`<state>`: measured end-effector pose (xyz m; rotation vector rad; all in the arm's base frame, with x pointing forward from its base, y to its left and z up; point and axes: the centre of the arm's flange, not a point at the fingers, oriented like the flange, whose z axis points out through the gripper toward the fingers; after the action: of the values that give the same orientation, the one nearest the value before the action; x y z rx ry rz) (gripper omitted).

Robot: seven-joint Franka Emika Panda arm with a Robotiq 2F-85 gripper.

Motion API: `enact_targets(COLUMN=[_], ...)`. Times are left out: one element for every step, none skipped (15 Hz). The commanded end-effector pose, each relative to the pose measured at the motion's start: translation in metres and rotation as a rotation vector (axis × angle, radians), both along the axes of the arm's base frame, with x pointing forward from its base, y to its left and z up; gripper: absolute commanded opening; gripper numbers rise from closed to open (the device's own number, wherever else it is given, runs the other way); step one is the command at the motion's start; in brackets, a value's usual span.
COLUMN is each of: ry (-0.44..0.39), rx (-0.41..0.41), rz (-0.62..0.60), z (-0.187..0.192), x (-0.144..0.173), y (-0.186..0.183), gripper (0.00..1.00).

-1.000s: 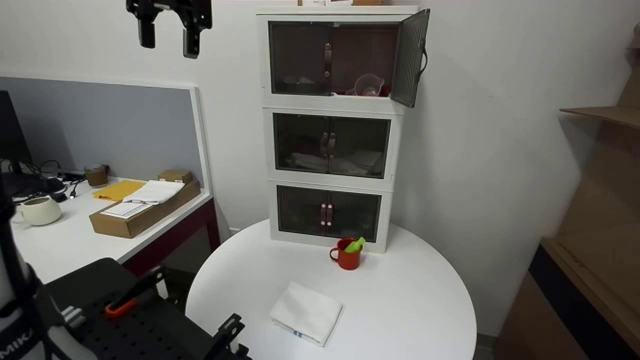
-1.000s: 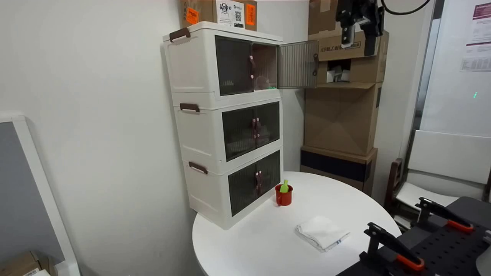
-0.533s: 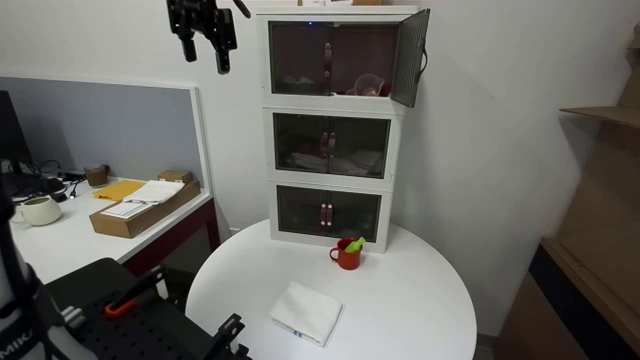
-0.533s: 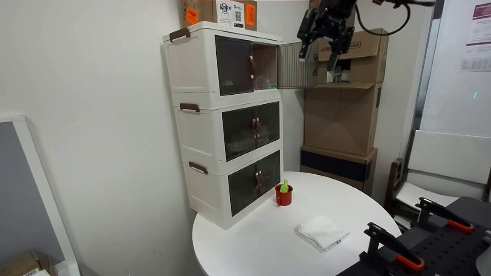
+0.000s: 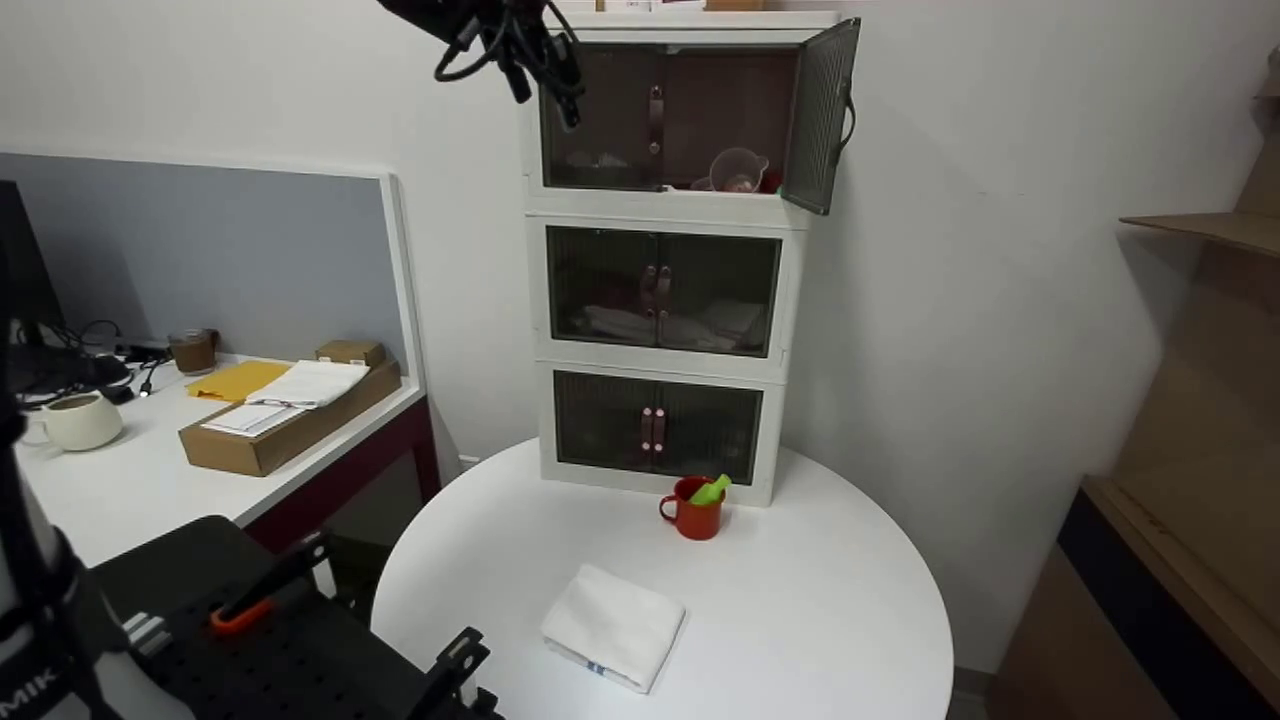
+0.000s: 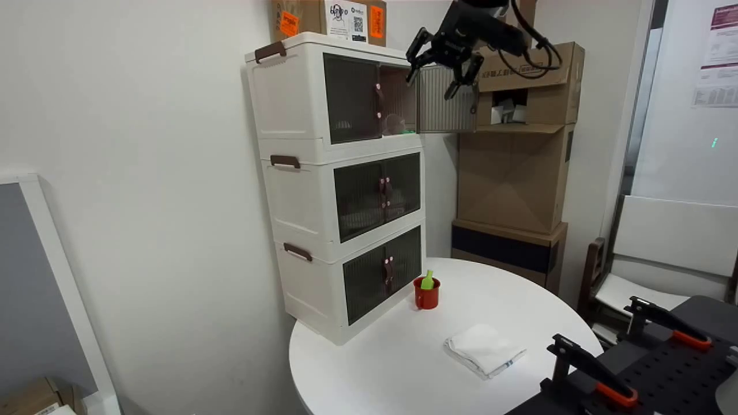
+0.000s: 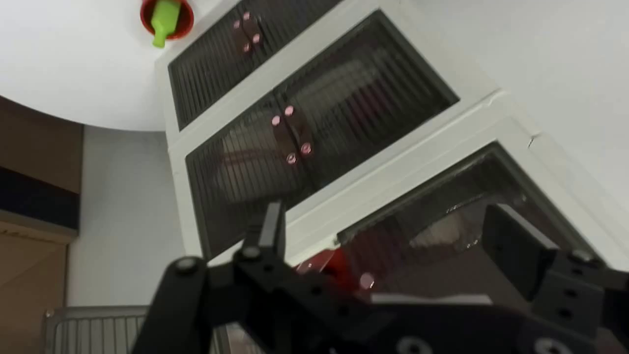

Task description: Pick up the colourless cup from the top compartment of the cabinet and put it on the table.

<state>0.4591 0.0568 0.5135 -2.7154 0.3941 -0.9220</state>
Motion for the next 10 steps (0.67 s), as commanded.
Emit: enact_targets(ry=[-0.147,-0.177,-0.199,-0.215,-0.226,-0.233,-0.241,-0.251,-0.257,-0.261], rx=[0.023,0.029,0.033,0.042,0.056,0.062,0.069,0.074,0.082,0.09], rz=[-0.135,-0.172,-0.201,-0.218,-0.227,-0.231,-0.225,-0.225,-0.227,-0.236], z=[0.01,0.011,0.012,0.01,0.007,0.003,0.0,-0.003,-0.005,-0.007], x=[0.045,0.052,0.058,0.064,0.07,0.078,0.086,0.095,0.103,0.113], y=[-0.023,-0.033,-0.041,-0.05,-0.058,-0.064,-0.067,-0.07,-0.071,-0.072], gripper=[1.0,1.0,1.0,1.0,1.0,1.0,1.0,1.0,1.0,1.0])
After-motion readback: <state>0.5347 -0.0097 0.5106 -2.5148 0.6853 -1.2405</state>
